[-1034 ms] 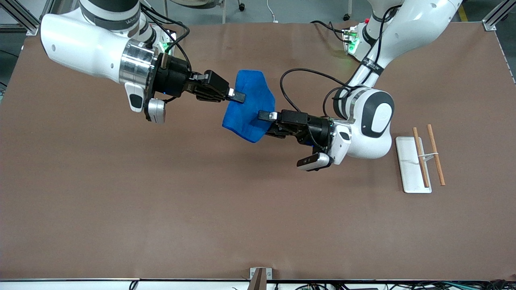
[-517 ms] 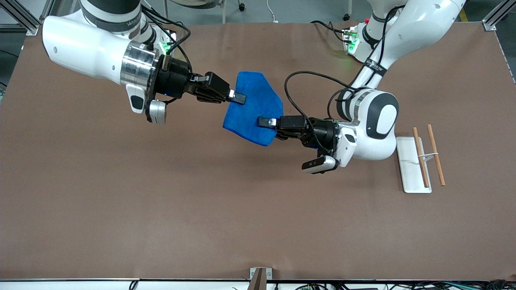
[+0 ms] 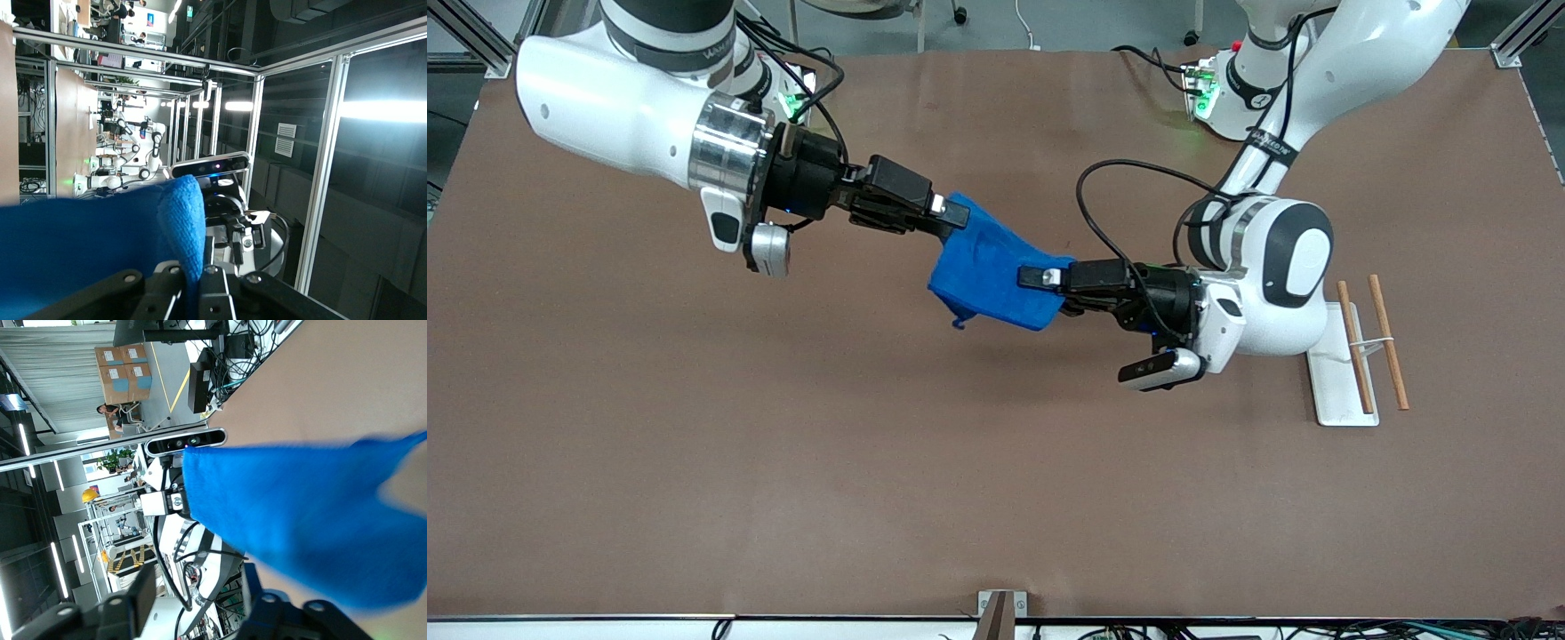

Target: Right arm passes towel to left arm to hang

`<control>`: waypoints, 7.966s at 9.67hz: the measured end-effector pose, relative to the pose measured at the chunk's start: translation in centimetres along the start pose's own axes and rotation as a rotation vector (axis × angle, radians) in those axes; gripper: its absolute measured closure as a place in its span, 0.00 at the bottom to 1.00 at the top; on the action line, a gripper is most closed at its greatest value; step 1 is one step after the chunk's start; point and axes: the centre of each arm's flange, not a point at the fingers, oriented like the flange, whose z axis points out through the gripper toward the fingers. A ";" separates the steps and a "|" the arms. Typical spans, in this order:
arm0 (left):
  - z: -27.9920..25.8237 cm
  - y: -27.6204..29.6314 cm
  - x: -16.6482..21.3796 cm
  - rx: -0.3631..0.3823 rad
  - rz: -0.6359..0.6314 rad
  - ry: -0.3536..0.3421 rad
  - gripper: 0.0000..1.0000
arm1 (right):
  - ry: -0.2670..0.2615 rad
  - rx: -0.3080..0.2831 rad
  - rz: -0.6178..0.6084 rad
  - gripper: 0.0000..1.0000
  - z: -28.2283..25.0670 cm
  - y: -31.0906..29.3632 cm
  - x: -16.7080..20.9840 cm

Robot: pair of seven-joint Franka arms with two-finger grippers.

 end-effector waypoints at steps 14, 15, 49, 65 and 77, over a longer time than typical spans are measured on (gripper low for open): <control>-7.8 6.2 1.1 1.130 -0.436 0.482 0.97 | 0.249 -1.117 -0.121 0.00 -25.8 15.8 13.9; -10.0 7.2 1.1 1.221 -0.426 0.486 0.97 | 0.248 -1.123 -0.087 0.00 -29.1 16.7 14.1; -53.1 5.0 -0.5 1.923 -0.409 0.252 0.85 | 0.113 -1.164 -0.257 0.00 -39.1 14.1 6.3; -29.4 26.5 -4.4 1.986 0.026 0.179 0.00 | 0.121 -1.172 -0.321 0.00 -35.7 14.2 8.7; -19.1 26.6 -15.4 1.929 0.069 0.085 0.00 | 0.067 -1.176 -0.309 0.00 -35.2 10.2 6.1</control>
